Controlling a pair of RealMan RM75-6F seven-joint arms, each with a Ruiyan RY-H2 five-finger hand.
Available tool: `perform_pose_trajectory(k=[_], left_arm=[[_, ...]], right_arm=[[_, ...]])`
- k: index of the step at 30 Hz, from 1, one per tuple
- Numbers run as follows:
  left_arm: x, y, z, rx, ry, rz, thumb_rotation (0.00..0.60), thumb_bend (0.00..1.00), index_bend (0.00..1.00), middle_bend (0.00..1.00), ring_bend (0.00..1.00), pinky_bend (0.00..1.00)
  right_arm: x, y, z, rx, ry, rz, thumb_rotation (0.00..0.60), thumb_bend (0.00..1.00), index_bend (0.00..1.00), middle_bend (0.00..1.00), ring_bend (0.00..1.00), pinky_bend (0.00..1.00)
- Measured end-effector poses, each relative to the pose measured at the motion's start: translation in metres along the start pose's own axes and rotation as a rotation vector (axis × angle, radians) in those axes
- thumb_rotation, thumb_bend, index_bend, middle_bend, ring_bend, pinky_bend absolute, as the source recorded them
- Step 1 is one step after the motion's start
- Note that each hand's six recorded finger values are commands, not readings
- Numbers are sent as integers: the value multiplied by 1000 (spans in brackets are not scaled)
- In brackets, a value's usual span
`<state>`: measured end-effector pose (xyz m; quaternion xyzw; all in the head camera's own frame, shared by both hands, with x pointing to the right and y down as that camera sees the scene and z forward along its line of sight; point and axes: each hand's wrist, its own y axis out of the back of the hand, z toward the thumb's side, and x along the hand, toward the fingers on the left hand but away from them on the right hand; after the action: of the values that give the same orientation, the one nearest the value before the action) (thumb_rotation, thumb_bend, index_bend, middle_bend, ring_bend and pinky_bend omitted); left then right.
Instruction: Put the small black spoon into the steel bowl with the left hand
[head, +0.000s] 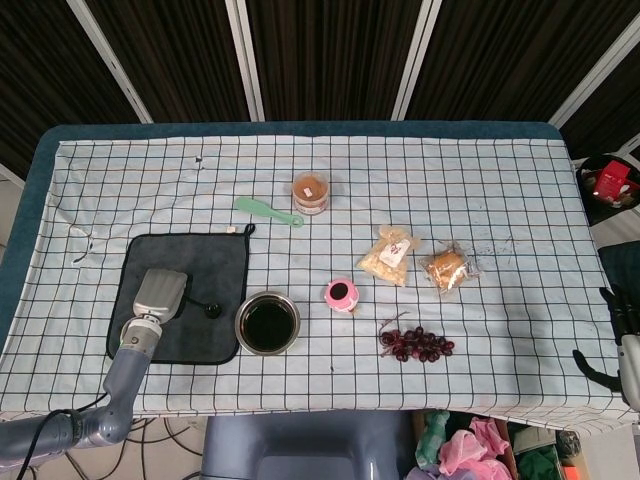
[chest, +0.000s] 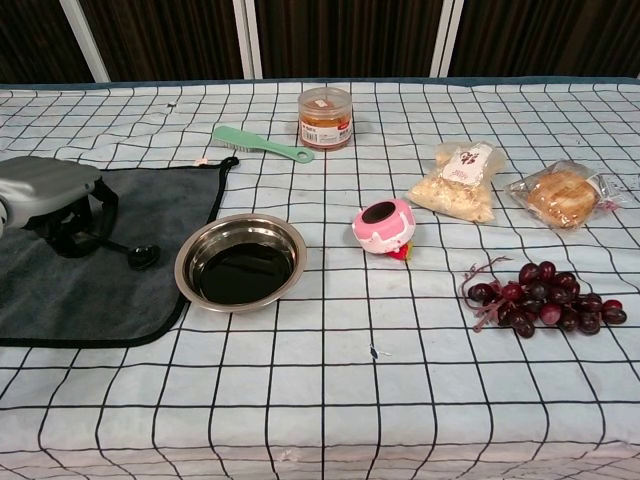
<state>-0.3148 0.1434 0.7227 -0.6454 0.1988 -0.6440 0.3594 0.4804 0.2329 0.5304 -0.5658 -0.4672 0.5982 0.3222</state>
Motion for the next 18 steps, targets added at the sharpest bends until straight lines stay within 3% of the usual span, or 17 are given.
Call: perform_pose_trajectory(k=[18], left_arm=[[-8,28,0,-58,-11,97,600,476,653,900,875,761]], right_arm=[[0,1,0,-1,0,-2,600,226,2,11,99,216]])
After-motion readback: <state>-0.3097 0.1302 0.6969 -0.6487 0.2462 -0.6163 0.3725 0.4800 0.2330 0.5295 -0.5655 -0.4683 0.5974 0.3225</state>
